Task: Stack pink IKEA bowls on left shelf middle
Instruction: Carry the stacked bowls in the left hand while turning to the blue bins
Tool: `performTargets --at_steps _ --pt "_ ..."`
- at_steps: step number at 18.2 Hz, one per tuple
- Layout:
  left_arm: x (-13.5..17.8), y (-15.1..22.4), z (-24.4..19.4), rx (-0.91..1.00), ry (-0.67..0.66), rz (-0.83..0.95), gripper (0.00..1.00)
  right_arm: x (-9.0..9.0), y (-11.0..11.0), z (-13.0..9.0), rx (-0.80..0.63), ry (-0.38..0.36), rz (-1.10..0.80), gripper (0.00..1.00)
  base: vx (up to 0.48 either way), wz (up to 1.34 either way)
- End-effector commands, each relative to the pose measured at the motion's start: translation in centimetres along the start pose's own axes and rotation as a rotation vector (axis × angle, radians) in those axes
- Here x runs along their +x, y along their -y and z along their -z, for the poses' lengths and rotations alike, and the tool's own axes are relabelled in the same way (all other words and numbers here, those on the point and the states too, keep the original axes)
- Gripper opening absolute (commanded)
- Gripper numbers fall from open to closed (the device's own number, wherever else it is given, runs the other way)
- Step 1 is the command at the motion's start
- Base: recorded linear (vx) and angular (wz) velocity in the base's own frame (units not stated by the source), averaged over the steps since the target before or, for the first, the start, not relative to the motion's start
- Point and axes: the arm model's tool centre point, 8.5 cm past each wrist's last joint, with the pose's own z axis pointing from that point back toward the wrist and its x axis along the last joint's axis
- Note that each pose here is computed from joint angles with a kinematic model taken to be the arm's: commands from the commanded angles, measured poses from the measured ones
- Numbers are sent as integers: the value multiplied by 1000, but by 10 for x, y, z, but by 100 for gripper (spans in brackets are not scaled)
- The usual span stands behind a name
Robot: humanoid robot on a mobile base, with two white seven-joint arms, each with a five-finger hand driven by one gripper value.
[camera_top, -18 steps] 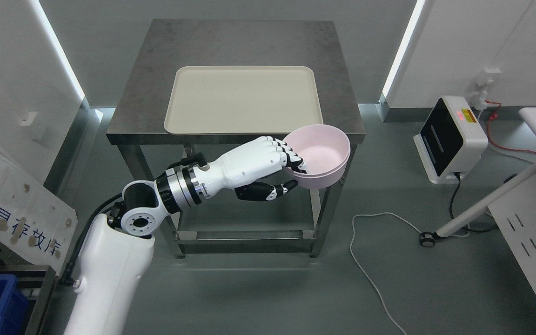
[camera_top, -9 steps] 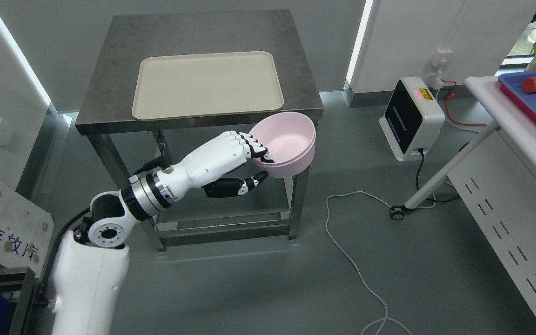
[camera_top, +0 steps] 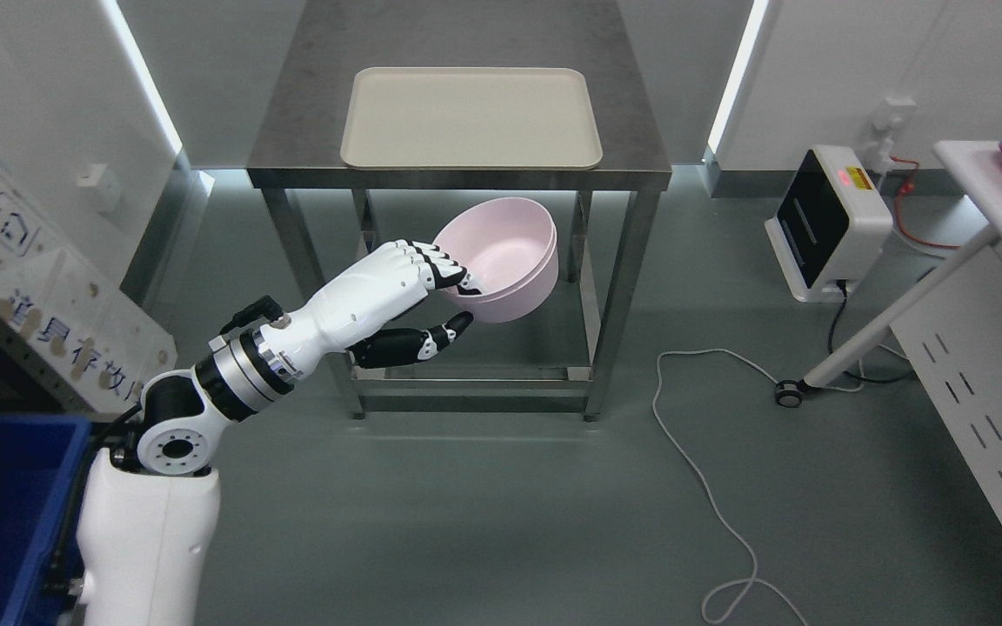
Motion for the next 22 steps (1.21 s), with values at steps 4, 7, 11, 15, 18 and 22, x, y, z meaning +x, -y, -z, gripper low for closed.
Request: performTargets --at_steps 4,7,11,15,18,22 --pt "2 -3 -2 47 -8 -10 4 -7 12 1 -20 6 11 100 -212 507" --pt "18 12 12 -1 50 -18 4 -7 12 1 -20 6 11 100 -241 198" --pt "21 8 12 6 57 -4 4 -7 12 1 -20 6 11 100 -268 -113" --pt "10 -6 -4 54 6 11 5 -7 12 1 -20 6 11 100 -266 -94" --pt "7 -10 -8 67 -10 14 5 -7 12 1 -20 6 11 100 -251 21" --pt "6 -13 -9 73 -12 19 5 -7 12 1 -20 4 11 100 -176 189"
